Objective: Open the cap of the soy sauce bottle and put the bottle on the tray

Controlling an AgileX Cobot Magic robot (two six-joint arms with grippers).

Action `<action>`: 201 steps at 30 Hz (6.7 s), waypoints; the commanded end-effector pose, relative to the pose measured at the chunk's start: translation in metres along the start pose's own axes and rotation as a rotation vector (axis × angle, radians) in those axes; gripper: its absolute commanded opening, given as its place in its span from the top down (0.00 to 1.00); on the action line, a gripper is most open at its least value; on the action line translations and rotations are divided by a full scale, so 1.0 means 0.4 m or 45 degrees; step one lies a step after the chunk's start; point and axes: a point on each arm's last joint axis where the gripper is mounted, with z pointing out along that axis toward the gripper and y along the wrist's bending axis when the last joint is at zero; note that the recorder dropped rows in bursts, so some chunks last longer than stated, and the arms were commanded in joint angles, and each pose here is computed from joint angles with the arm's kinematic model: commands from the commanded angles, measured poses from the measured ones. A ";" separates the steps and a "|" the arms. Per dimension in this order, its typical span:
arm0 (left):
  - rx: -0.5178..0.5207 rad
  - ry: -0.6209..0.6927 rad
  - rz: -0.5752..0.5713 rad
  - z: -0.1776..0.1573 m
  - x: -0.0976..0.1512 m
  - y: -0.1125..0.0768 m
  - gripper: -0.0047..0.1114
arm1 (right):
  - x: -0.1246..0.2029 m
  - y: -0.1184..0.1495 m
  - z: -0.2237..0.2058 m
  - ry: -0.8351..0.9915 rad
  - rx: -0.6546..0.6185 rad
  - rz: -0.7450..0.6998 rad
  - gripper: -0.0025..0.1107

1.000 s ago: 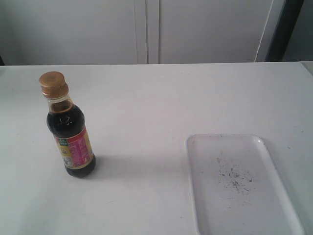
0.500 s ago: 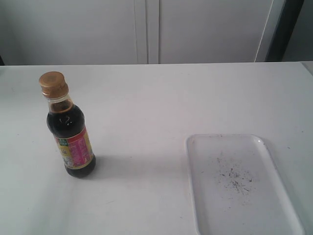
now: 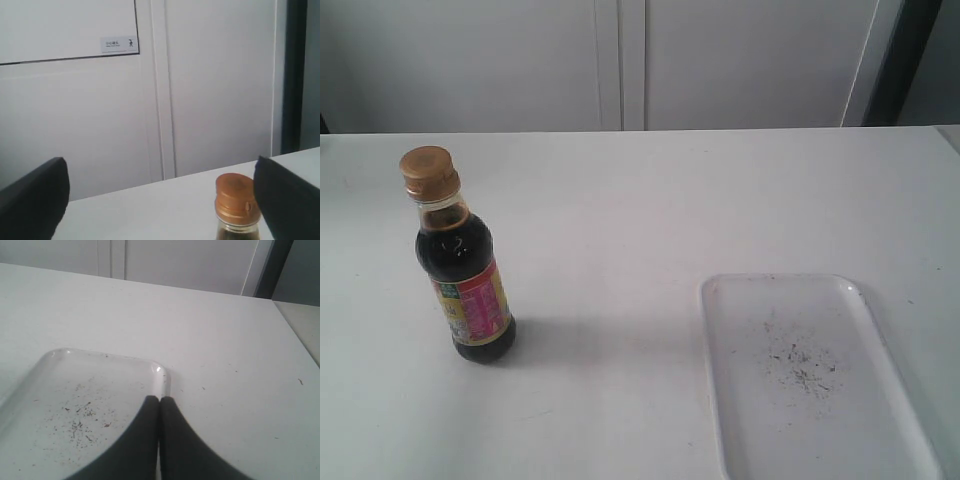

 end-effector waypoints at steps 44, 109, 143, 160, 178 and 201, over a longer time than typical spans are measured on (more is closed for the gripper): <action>0.347 0.294 -0.119 0.362 0.026 -0.065 0.09 | -0.005 -0.001 0.000 -0.042 0.009 -0.024 0.98; 0.359 0.547 0.018 0.266 0.363 -0.084 0.14 | -0.005 -0.001 0.000 -0.042 0.010 -0.026 0.98; 0.636 0.494 0.150 0.261 0.355 -0.123 0.96 | -0.092 -0.003 -0.021 -0.545 -0.053 0.340 0.98; 0.645 0.497 0.023 0.256 0.352 -0.085 0.96 | -0.121 0.013 0.003 -0.597 -0.175 0.304 0.98; 0.687 0.503 0.019 0.253 0.353 -0.091 0.96 | -0.425 0.147 0.277 -0.744 -0.717 -0.422 0.98; 0.681 0.501 0.024 0.254 0.352 -0.090 0.96 | -0.401 0.231 0.601 -0.653 -1.107 -0.441 0.98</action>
